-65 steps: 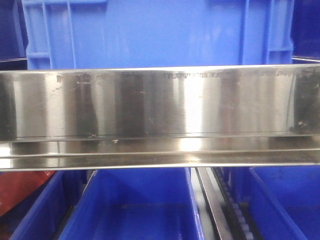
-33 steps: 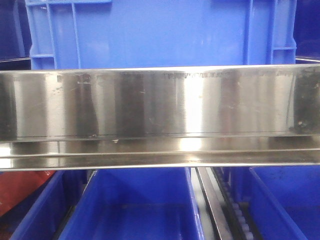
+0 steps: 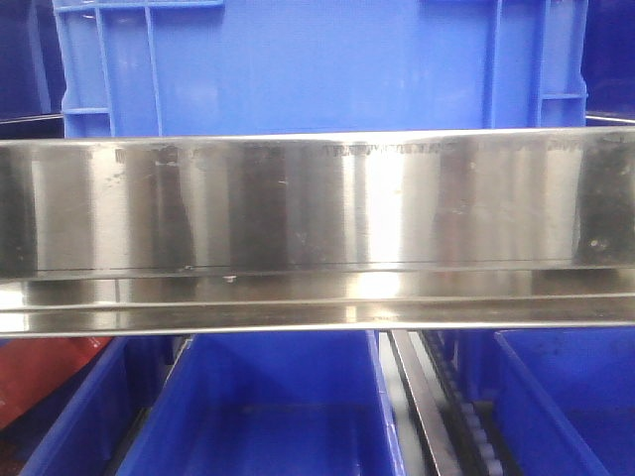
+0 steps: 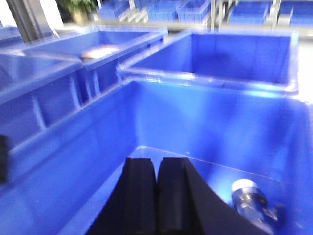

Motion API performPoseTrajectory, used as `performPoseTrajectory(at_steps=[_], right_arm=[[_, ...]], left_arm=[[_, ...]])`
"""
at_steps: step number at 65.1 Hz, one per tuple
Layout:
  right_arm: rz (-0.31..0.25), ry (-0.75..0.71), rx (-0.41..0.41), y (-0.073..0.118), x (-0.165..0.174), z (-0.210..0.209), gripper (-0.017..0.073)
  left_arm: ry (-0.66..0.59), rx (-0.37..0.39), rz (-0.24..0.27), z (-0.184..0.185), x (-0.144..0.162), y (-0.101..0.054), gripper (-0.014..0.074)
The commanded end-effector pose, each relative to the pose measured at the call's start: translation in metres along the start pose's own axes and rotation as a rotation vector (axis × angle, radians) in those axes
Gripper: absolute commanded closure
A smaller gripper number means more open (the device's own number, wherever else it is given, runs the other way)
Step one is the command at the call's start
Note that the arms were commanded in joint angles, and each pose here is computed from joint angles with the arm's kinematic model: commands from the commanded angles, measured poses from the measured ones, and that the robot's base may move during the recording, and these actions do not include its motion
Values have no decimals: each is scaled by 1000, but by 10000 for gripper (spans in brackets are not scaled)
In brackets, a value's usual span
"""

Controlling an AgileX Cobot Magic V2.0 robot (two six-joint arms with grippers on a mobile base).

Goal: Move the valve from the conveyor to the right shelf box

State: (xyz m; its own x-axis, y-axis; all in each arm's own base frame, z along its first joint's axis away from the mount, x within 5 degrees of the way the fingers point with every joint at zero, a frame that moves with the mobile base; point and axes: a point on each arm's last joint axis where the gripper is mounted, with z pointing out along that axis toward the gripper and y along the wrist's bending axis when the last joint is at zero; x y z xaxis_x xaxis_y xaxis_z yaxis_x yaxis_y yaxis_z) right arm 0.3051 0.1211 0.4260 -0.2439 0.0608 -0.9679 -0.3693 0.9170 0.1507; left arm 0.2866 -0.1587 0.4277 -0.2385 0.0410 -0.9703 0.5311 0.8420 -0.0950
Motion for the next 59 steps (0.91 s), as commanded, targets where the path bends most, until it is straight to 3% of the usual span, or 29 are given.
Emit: performPoseTrajectory(at_steps=[1,16,34,48,59], right_arm=[[-10,-54,-1,1,0,-22,721],[-9,-199,8,-2,19,-84,721],[-12,-186,18,-9,85,-141,721],[-13,-220,11,-12,121,-181,721],[-15,-281,-1,-12,126,-204,721]], left_arm=[[-58,-4,-12,-24,0,-3,704],[-107,-36,-17,-87,44,-3,704],[-108,-40,-17,-152,112,-4,704],[-183,-34,-12,-189,137,-6,704],[-260,-29,-7,-207,137,-7,704]])
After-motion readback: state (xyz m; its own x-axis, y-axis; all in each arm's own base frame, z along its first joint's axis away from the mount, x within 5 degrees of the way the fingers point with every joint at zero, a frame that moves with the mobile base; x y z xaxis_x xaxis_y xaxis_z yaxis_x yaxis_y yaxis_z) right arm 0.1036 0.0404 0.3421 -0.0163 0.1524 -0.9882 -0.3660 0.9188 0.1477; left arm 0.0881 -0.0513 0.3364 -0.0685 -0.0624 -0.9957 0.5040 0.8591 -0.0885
